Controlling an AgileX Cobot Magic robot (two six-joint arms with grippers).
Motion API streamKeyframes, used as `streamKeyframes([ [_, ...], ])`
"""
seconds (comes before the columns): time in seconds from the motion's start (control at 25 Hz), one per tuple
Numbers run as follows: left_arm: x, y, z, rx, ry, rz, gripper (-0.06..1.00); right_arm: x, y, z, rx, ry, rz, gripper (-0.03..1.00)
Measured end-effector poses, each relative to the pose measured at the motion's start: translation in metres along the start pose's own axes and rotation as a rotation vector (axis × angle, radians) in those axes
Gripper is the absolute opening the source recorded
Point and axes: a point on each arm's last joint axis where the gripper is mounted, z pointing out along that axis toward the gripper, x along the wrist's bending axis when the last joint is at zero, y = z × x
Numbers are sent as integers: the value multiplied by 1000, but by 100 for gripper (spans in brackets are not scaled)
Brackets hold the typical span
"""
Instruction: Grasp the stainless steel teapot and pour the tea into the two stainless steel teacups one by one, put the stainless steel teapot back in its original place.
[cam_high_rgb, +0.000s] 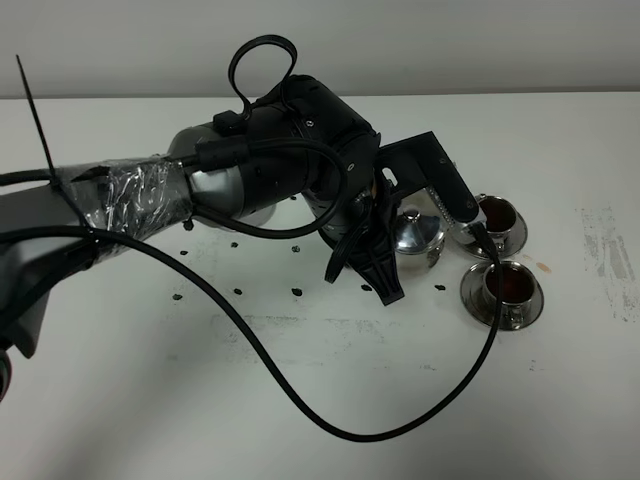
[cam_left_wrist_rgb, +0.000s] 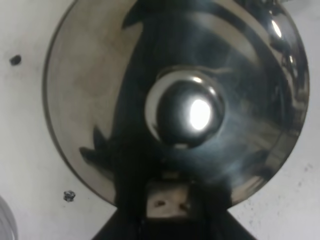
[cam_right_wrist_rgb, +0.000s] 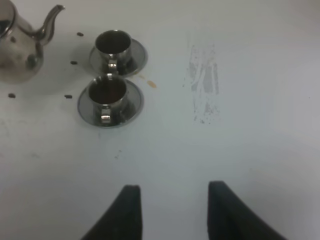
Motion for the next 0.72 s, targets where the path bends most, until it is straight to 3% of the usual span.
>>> streamKeyframes([
  [0.48,-24,-26,39,11,-91,-85,18,0,0,0,0,1,0,31],
  [0.72,-24,-26,41,11,-88,-82,18,0,0,0,0,1,0,31],
])
